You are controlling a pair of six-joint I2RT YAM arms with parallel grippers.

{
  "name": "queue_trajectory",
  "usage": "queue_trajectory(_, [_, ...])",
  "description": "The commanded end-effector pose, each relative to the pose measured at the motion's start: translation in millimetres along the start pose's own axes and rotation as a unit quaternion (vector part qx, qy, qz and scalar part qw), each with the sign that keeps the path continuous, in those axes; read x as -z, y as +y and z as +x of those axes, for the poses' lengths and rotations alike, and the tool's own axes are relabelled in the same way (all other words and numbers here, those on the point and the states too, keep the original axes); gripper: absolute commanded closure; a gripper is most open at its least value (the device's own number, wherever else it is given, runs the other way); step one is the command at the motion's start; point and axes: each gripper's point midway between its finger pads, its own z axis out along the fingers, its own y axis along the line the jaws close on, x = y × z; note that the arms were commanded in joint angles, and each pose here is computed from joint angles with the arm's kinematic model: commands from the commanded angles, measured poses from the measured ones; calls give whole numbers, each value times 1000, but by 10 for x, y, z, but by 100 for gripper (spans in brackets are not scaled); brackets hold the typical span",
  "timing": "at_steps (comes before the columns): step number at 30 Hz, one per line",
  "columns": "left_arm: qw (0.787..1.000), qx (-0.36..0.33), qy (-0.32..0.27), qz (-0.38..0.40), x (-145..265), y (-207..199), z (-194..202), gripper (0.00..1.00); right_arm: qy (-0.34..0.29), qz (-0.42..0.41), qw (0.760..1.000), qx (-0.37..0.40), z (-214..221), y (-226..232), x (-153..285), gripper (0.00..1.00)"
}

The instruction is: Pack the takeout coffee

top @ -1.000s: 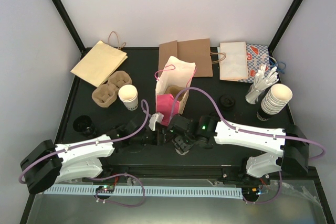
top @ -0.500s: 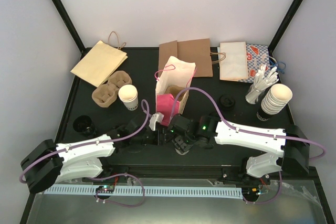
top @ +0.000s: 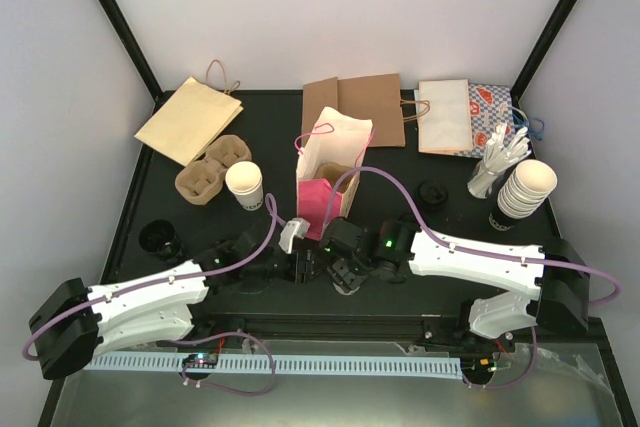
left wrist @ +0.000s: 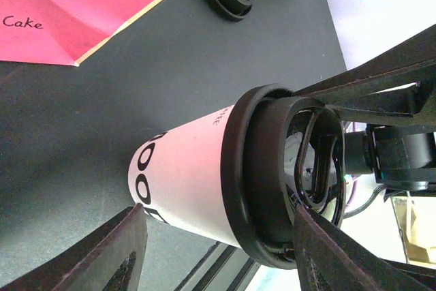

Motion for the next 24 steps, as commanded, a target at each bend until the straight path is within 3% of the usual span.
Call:
queue_trajectory(1, [999, -19, -10, 30, 22, -220, -113, 38, 154, -19, 988, 8, 762, 59, -398, 38])
queue_trajectory(17, [999, -27, -1, 35, -92, -280, -164, 39, 146, -18, 989, 12, 733, 56, -393, 38])
queue_trajectory(24, [999, -33, -38, 4, 75, -224, -267, 43, 161, -18, 987, 4, 796, 61, -432, 38])
